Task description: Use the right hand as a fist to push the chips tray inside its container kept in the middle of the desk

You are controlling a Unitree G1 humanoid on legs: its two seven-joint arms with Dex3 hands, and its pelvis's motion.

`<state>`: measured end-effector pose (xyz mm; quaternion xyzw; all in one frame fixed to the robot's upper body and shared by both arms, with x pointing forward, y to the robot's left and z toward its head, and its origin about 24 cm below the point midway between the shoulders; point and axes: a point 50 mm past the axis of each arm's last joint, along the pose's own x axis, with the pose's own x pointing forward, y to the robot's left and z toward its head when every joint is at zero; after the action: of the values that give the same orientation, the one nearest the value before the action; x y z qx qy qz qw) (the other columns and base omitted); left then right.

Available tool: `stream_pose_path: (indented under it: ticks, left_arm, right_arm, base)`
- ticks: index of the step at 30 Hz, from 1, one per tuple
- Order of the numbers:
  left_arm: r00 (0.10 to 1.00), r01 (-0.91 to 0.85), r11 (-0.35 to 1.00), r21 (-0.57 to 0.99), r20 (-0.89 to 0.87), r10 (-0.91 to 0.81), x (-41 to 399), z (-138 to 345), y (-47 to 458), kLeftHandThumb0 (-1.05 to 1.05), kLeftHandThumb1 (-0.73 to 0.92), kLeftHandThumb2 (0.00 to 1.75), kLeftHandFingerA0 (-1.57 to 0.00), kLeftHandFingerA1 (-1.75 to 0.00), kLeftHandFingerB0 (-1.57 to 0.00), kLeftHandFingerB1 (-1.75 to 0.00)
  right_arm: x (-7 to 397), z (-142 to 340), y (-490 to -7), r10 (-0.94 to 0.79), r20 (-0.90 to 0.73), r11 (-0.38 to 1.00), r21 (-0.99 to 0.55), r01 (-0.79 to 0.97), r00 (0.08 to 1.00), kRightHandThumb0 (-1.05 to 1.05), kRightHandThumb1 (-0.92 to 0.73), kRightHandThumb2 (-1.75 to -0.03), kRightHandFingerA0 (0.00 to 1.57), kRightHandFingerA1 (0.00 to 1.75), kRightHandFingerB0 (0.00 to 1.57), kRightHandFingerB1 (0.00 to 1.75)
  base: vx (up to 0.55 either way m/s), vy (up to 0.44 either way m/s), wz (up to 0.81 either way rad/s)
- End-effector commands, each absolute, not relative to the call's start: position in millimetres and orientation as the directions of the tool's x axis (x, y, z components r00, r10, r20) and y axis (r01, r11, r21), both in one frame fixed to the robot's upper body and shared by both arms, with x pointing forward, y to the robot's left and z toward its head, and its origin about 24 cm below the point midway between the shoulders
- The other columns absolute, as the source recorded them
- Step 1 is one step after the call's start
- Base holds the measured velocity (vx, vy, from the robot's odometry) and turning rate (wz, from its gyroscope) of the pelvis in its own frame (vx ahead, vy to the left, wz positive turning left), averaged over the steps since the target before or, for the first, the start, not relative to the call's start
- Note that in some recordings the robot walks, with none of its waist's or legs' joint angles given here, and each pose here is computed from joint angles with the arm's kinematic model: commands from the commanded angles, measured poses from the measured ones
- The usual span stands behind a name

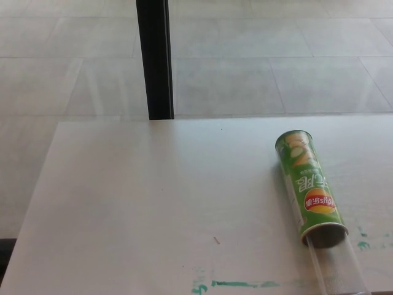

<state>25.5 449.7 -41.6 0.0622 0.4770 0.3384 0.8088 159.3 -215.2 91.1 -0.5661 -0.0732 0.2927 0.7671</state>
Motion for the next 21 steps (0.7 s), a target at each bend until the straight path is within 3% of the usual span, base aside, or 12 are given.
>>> stream_pose_path:
  ticks: [1,5,6,7,10,12,14,17,18,19,21]
  left_arm:
    - [0.338,-0.488,0.749,0.448,-0.694,0.635,26,-28,460,-0.69,0.83,0.64,-0.5,-0.54,-0.42,-0.43]
    - [0.332,-0.497,0.745,0.445,-0.696,0.637,25,-28,461,-0.7,0.82,0.64,-0.53,-0.56,-0.44,-0.44]
    - [0.33,-0.503,0.742,0.442,-0.696,0.638,25,-28,461,-0.69,0.81,0.64,-0.53,-0.56,-0.44,-0.44]
    - [0.329,-0.509,0.74,0.439,-0.695,0.639,25,-29,460,-0.68,0.82,0.64,-0.53,-0.54,-0.43,-0.43]
    - [0.329,-0.504,0.741,0.443,-0.695,0.639,24,-29,460,-0.68,0.81,0.64,-0.52,-0.54,-0.42,-0.43]
    - [0.332,-0.514,0.741,0.432,-0.696,0.636,23,-29,460,-0.68,0.81,0.64,-0.53,-0.55,-0.41,-0.43]
    - [0.336,-0.522,0.74,0.424,-0.696,0.635,22,-28,461,-0.68,0.81,0.64,-0.53,-0.55,-0.41,-0.43]
    - [0.334,-0.522,0.737,0.429,-0.692,0.64,23,-28,461,-0.68,0.81,0.64,-0.53,-0.55,-0.42,-0.43]
    - [0.333,-0.514,0.74,0.433,-0.694,0.638,21,-29,460,-0.68,0.64,1.01,-0.49,-0.64,-0.36,-0.55]
    - [0.329,-0.511,0.739,0.44,-0.694,0.641,21,-29,460,-0.68,0.64,1.02,-0.5,-0.64,-0.37,-0.55]
    - [0.324,-0.523,0.735,0.433,-0.696,0.641,20,-29,460,-0.67,0.63,1.01,-0.5,-0.64,-0.38,-0.55]
  right_arm:
    - [172,56,-223,0.367,-0.409,-0.231,-0.91,-0.344,0.835,-0.66,-0.85,-0.66,0.82,0.76,0.62,0.46]
    - [175,52,-225,0.332,-0.417,-0.267,-0.902,-0.339,0.846,-0.67,-0.85,-0.66,0.81,0.79,0.63,0.46]
    - [178,51,-226,0.313,-0.422,-0.283,-0.897,-0.341,0.851,-0.64,-0.69,-1.09,0.81,0.82,0.56,0.62]
    - [180,50,-227,0.294,-0.43,-0.295,-0.89,-0.347,0.854,-0.69,-0.86,-0.66,0.77,0.76,0.6,0.44]
    - [182,51,-228,0.263,-0.43,-0.324,-0.883,-0.34,0.864,-0.69,-0.85,-0.65,0.81,0.74,0.63,0.44]
    - [183,52,-229,0.254,-0.414,-0.321,-0.888,-0.328,0.874,-0.67,-0.85,-0.65,0.79,0.85,0.64,0.46]
    - [185,52,-231,0.234,-0.417,-0.32,-0.886,-0.336,0.878,-0.67,-0.85,-0.65,0.79,0.85,0.64,0.46]
    - [188,54,-232,0.206,-0.422,-0.324,-0.881,-0.345,0.883,-0.66,-0.85,-0.65,0.77,0.7,0.61,0.44]
    - [189,56,-233,0.2,-0.415,-0.323,-0.883,-0.341,0.887,-0.63,-0.69,-1.09,0.81,0.83,0.52,0.6]
    - [191,57,-234,0.192,-0.42,-0.338,-0.877,-0.342,0.887,-0.67,-0.86,-0.66,0.78,0.78,0.59,0.44]
    - [192,58,-234,0.189,-0.414,-0.338,-0.879,-0.337,0.891,-0.67,-0.86,-0.66,0.78,0.77,0.59,0.44]
  base:
    - [0.0,0.0,0.0]
    - [0.0,0.0,0.0]
    - [0.0,0.0,0.0]
    - [0.0,0.0,0.0]
    - [0.0,0.0,0.0]
    - [0.0,0.0,0.0]
    - [0.0,0.0,0.0]
    - [0.0,0.0,0.0]
    - [0.0,0.0,0.0]
    - [0.0,0.0,0.0]
    - [0.0,0.0,0.0]
